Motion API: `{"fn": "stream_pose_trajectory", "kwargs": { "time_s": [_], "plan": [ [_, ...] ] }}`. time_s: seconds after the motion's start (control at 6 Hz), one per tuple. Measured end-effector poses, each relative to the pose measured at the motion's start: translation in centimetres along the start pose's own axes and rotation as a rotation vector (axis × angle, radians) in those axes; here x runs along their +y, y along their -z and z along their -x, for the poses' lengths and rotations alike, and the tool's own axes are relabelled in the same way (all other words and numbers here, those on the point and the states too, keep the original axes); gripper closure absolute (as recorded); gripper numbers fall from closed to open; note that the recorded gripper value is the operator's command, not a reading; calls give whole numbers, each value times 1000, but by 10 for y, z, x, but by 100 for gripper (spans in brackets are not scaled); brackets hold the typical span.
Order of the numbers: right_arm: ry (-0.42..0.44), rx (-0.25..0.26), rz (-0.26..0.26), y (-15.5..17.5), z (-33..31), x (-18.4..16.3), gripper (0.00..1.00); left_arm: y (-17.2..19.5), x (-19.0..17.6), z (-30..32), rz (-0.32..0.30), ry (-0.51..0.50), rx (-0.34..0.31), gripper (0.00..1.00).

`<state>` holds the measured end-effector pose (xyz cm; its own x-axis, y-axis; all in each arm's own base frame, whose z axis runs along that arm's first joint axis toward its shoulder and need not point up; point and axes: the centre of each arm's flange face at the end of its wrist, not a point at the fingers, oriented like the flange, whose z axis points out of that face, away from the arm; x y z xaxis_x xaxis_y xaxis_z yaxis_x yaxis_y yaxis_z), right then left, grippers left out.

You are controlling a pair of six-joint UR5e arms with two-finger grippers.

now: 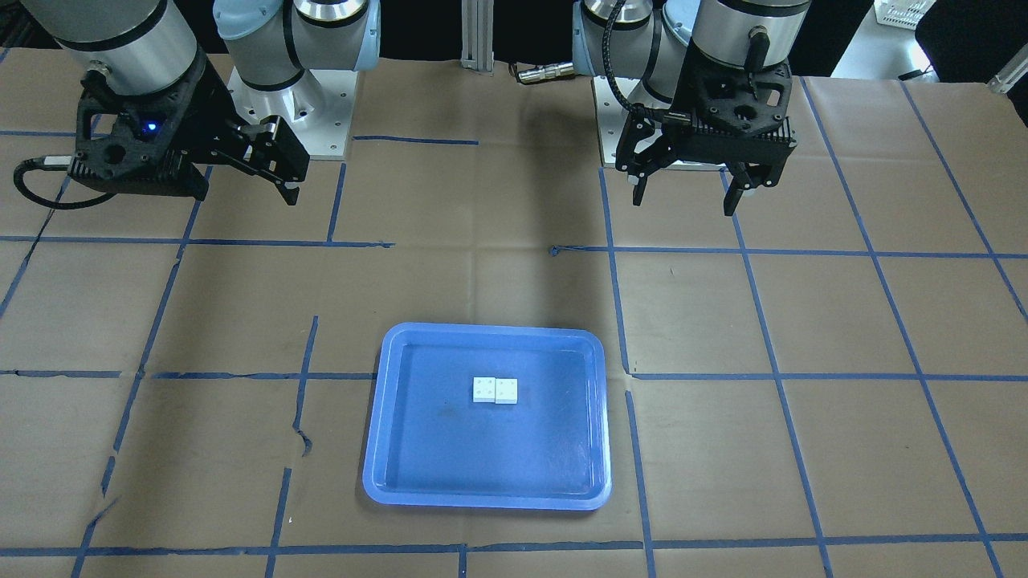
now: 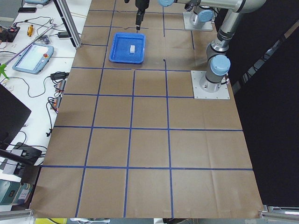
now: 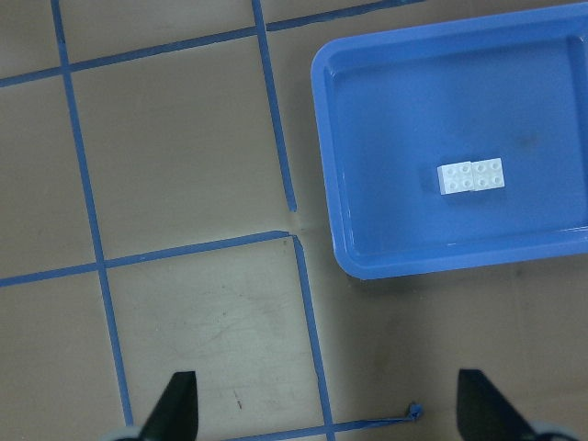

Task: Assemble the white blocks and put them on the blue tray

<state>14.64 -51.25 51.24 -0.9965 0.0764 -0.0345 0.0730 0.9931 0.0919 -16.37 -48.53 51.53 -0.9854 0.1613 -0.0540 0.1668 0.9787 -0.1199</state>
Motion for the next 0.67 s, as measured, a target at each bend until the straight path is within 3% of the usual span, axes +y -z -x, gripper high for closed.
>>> {"fn": "stream_pose_trajectory", "kwargs": {
  "time_s": [0.67],
  "plan": [
    [9, 35, 4, -8, -3, -1, 0, -2, 0, 1, 3, 2, -4, 1]
  ]
}}
